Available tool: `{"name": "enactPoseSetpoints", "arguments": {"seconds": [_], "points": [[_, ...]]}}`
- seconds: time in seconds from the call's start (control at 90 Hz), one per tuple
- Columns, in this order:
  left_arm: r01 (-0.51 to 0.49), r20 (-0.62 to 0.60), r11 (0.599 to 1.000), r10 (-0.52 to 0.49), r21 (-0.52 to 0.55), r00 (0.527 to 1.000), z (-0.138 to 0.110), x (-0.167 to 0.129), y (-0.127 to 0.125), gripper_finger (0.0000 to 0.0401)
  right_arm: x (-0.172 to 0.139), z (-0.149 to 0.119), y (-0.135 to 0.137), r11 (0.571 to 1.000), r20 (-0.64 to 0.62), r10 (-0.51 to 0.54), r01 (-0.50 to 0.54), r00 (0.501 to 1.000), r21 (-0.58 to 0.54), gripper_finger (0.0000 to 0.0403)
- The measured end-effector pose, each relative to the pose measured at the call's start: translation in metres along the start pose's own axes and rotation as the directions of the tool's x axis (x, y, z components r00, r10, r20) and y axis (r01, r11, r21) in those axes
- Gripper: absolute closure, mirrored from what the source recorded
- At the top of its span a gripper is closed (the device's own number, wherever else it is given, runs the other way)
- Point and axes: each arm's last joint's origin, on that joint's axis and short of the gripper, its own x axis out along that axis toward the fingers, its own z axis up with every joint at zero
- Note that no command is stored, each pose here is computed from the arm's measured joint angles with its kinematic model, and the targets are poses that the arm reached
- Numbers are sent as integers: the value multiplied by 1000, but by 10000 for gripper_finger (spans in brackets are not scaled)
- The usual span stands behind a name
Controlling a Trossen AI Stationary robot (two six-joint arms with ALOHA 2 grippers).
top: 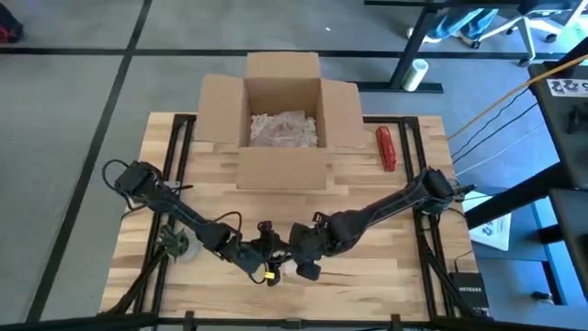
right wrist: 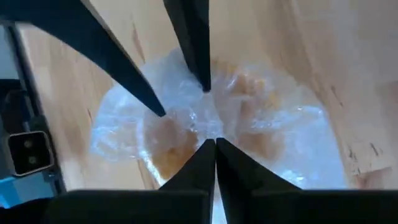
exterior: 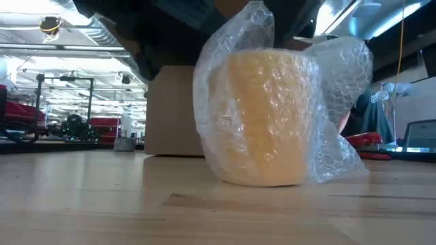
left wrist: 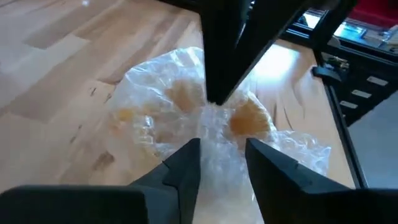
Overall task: Wrap mug
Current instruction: Wrap the yellow mug with bubble wrap
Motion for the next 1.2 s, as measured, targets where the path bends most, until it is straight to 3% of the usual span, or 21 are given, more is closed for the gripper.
{"name": "enactPoseSetpoints", "arguments": {"seconds": [0.156, 0.333, 0.6, 0.8, 1.2], "points": [[16, 2, 1000, -16, 10, 1000, -1, -2, -4, 288, 35, -7, -1, 999, -43, 48, -48, 998, 2, 403], [46, -2, 999, -46, 15, 999, -7, -11, -14, 288, 58, -9, 1, 990, 32, 143, -143, 989, -2, 403], [80, 5, 997, -81, 8, 997, -21, -32, -35, 288, 58, -3, 1, 990, 103, 139, -141, 985, 10, 403], [77, 24, 997, -77, 12, 997, -20, -32, -36, 288, 59, 6, 6, 983, 210, 178, -182, 962, 2, 403], [28, 42, 999, -30, 35, 999, -10, -21, -23, 288, 16, 18, 14, 994, 109, 108, -104, 988, -39, 403]]}}
